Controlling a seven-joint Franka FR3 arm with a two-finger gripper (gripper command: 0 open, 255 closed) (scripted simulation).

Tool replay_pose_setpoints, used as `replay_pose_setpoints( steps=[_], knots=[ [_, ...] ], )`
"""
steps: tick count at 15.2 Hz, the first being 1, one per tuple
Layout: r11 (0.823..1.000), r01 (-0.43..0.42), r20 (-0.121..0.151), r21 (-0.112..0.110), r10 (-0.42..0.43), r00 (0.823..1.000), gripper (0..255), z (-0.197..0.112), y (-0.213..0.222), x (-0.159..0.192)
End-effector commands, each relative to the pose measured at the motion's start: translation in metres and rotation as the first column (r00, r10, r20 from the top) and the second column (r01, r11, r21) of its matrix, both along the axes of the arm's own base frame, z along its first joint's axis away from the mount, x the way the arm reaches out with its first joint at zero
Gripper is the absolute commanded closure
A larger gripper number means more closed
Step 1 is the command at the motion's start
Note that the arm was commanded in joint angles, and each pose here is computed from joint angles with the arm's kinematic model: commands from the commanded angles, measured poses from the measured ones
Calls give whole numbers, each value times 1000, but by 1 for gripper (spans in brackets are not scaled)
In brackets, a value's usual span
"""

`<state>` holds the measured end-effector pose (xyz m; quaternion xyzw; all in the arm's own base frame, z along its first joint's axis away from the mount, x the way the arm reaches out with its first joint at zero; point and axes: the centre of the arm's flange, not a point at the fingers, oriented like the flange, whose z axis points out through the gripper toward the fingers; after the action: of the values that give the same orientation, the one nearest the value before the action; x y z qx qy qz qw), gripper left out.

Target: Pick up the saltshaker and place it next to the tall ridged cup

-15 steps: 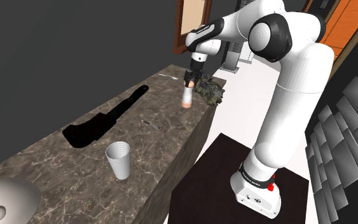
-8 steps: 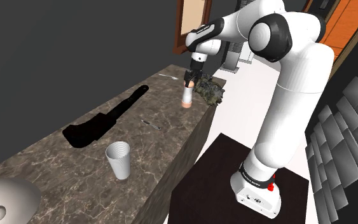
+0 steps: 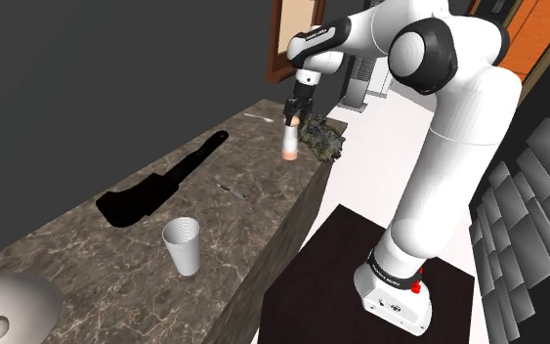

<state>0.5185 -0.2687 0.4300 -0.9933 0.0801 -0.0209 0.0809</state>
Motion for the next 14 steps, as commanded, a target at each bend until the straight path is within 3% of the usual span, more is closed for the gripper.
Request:
replay_pose_setpoints(
  steps=[1, 14],
  knots=[
    [1000, 0, 0, 0, 0, 1000, 255, 11, -1, 0],
    [1000, 0, 0, 0, 0, 1000, 255, 80, -1, 0]
  ],
)
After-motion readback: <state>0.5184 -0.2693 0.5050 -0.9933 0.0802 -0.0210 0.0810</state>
